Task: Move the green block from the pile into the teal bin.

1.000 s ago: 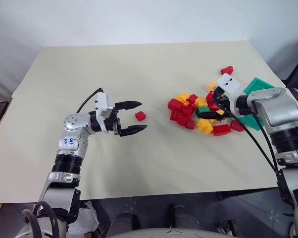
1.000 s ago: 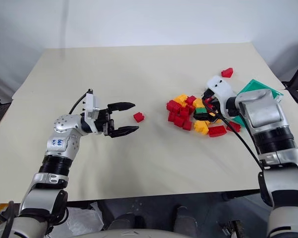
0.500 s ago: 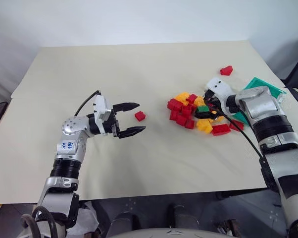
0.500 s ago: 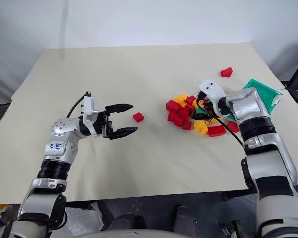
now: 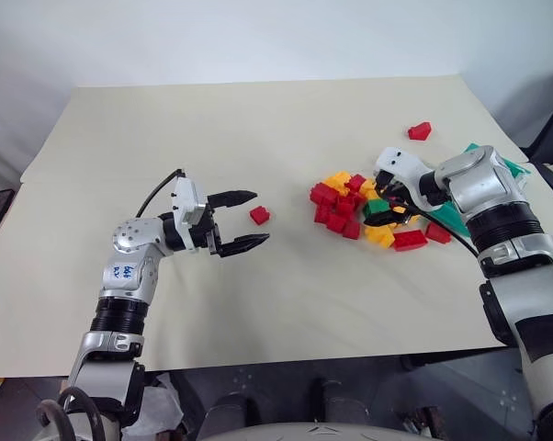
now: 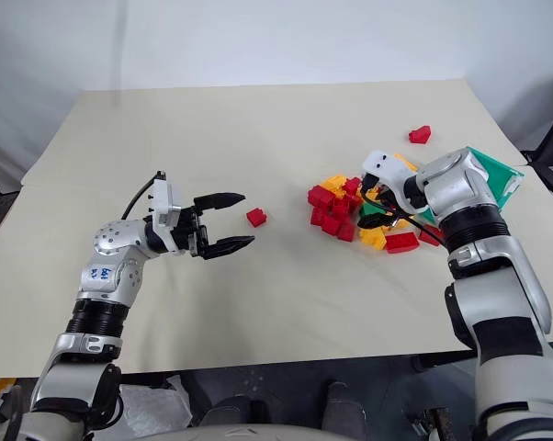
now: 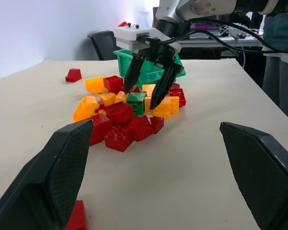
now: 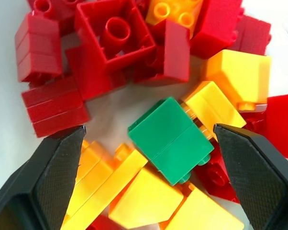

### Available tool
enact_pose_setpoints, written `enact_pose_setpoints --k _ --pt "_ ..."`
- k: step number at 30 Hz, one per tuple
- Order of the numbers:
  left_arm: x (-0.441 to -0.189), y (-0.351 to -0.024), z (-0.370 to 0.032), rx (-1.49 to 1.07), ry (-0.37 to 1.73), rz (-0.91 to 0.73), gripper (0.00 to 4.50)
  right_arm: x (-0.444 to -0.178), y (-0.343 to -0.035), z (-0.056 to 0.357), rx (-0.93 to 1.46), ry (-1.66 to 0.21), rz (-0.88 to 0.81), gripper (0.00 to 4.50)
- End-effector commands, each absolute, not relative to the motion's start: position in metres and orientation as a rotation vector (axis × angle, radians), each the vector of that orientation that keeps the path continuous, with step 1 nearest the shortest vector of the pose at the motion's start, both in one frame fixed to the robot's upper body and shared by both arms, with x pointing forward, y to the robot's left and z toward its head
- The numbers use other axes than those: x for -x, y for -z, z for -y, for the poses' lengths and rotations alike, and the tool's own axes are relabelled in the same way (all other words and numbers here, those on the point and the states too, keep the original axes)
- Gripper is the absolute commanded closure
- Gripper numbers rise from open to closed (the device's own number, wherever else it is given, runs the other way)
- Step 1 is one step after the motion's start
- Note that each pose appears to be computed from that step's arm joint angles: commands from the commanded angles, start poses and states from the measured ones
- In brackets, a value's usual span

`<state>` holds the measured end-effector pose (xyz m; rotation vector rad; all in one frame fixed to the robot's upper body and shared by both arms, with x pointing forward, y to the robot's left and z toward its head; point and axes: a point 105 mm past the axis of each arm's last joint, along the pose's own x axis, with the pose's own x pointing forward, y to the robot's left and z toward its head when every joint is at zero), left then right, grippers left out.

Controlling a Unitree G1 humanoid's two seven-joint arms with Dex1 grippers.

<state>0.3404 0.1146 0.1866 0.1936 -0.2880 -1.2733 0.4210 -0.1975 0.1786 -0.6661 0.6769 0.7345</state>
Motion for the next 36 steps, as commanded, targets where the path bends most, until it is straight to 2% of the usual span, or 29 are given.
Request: enact_pose_setpoints --k 1,10,16,19,26,33,36 --pt "-0.338 -0.196 -0.118 -0.198 1.261 0.331 0.00 -0.420 -0.186 0.205 0.703 -0.710 -0.694 0.04" --pt "-0.339 -0.197 -0.117 -0.192 1.259 0.333 0.00 -0.410 -0.176 0.207 0.740 -0.752 -0.791 0.04" --pt "-0.338 -0.197 -0.117 -0.193 1.261 0.334 0.00 -0.420 -0.169 0.202 0.738 -0.723 -0.761 0.04" --pt "-0.337 -0.197 -0.117 -0.194 1.267 0.332 0.00 -0.422 -0.169 0.201 0.740 -0.722 -0.743 0.61" --pt "-0.337 -0.197 -0.118 -0.195 1.274 0.326 0.00 -0.427 -0.194 0.195 0.710 -0.705 -0.639 2.95" --pt "-0.337 -0.197 -0.111 -0.196 1.317 0.314 0.00 -0.421 -0.226 0.196 0.642 -0.676 -0.521 3.00" --pt "-0.337 -0.198 -0.102 -0.200 1.351 0.309 0.00 -0.416 -0.246 0.213 0.581 -0.576 -0.448 3.00"
